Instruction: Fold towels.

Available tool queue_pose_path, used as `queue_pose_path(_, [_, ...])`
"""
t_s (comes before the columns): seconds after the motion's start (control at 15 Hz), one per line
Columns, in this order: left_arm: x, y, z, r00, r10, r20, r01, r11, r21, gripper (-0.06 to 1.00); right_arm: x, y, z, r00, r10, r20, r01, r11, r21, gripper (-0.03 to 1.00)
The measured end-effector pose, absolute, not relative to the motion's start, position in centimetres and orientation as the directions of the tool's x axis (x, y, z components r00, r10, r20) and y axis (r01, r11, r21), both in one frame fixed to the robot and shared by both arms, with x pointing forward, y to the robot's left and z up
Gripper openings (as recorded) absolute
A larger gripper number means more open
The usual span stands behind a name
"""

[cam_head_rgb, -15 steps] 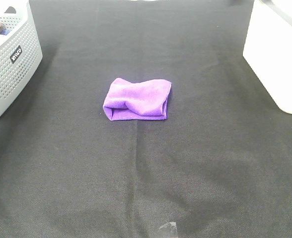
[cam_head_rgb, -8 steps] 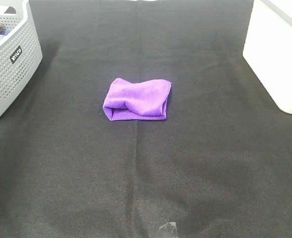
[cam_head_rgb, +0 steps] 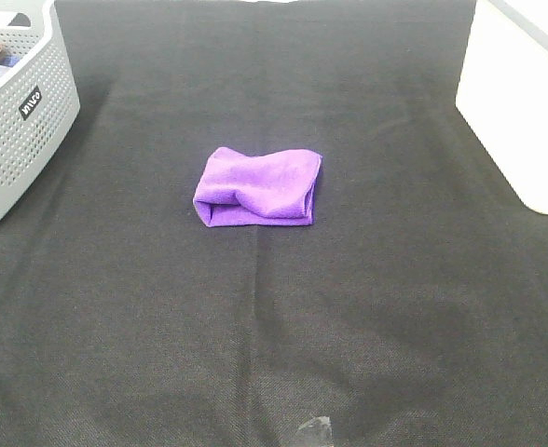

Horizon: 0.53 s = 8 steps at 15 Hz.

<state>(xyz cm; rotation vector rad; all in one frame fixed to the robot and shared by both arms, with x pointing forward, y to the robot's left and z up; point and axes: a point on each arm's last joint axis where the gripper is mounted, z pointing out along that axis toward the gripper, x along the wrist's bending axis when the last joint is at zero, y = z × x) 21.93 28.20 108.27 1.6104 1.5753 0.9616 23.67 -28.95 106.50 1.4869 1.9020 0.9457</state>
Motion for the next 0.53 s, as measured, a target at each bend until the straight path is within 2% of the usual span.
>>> queue_pose_path(0.13, [21.4, 28.1, 107.0, -0.007, 0.999, 0.045, 0.488, -0.036, 0.872, 0.81, 22.0, -29.2, 105.7, -0.24, 0.971, 0.0, 0.515, 0.128, 0.848, 0.65])
queue_pose_path(0.27, [22.0, 28.2, 105.9, -0.01, 1.0, 0.018, 0.524, -0.01, 0.852, 0.81, 22.3, -29.1, 104.7, -0.232, 0.973, 0.015, 0.54, 0.116, 0.833, 0.65])
queue_pose_path(0.53, [22.7, 28.5, 105.8, -0.068, 0.997, -0.044, 0.472, 0.071, 0.879, 0.81, 23.4, -29.1, 103.7, -0.221, 0.975, 0.016, 0.524, 0.104, 0.846, 0.65])
